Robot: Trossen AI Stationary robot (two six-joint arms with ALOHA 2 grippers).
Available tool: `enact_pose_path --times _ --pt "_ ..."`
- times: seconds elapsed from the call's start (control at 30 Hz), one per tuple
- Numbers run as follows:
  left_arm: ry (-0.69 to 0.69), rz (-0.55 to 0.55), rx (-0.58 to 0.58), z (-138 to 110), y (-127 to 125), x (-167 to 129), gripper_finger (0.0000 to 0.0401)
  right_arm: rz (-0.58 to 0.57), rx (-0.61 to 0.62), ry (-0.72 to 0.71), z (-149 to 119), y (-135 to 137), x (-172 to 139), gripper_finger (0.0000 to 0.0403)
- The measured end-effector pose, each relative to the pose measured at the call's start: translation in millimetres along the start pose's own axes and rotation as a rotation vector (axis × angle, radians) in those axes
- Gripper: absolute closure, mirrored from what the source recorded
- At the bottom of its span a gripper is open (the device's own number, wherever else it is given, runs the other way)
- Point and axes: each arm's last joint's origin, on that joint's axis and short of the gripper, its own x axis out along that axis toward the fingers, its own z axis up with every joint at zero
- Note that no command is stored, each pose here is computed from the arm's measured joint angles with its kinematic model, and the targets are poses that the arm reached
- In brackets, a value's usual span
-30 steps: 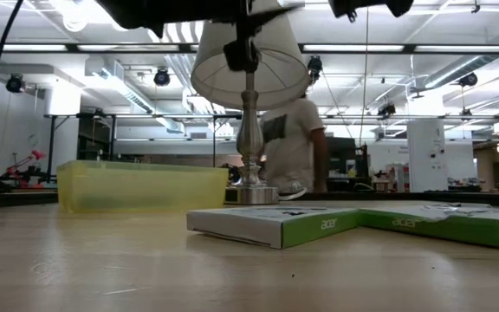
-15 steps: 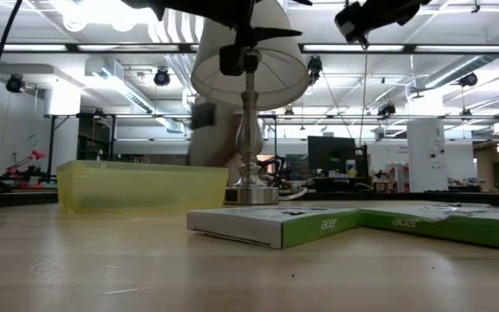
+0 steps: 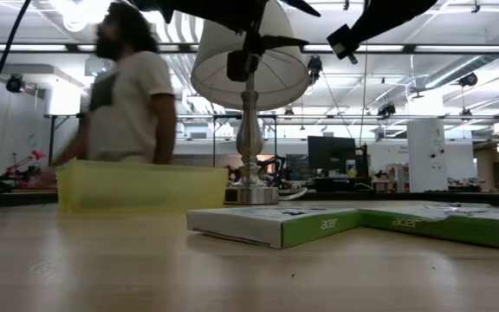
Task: Pick and place items into bin
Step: Put the black charger adapter into the black bin
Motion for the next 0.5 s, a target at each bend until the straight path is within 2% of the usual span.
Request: enact_pose_path --times 0.33,0.5 --pt "-0.038 0.034 0.011 -0.7 2.9 3.9 0.0237 -0.008 -0.035 0.022 1.0 -2.7 12.9 0.0273" --pt "-0.037 0.035 0.077 -0.9 2.3 3.7 0.0237 -0.001 -0.045 0.014 3.4 1.4 19.9 0.0273"
